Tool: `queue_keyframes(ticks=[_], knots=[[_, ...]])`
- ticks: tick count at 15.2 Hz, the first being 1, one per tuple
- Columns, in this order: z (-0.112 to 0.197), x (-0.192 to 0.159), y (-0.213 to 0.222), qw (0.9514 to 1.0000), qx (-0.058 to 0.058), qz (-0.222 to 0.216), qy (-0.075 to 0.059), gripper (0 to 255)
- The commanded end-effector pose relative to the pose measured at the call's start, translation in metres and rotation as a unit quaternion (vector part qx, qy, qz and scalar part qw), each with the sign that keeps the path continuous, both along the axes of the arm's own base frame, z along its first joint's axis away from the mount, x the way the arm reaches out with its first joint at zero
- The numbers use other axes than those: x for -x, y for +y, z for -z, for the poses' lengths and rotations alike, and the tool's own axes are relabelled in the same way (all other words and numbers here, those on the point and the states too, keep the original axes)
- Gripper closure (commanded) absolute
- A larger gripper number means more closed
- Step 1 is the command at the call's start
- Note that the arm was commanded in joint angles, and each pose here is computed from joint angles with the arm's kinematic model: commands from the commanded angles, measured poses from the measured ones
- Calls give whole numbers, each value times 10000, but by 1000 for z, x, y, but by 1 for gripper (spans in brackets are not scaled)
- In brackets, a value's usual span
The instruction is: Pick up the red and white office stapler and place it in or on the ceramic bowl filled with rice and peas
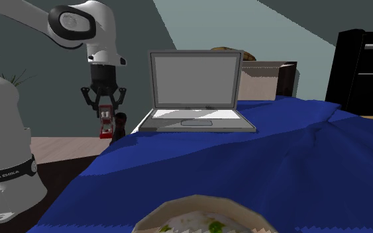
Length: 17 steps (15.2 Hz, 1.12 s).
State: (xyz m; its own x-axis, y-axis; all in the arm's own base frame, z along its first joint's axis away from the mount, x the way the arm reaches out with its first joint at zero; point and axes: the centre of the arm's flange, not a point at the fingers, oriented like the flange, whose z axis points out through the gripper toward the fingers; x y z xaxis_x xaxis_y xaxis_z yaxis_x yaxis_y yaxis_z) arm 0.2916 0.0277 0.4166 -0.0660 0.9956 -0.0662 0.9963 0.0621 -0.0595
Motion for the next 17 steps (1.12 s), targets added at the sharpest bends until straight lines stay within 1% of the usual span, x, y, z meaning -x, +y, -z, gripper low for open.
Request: queue_keyframes(ticks=[1,17], knots=[[-12,1,0,10000,0,0,1,255],[-96,1,0,10000,0,0,1,255]])
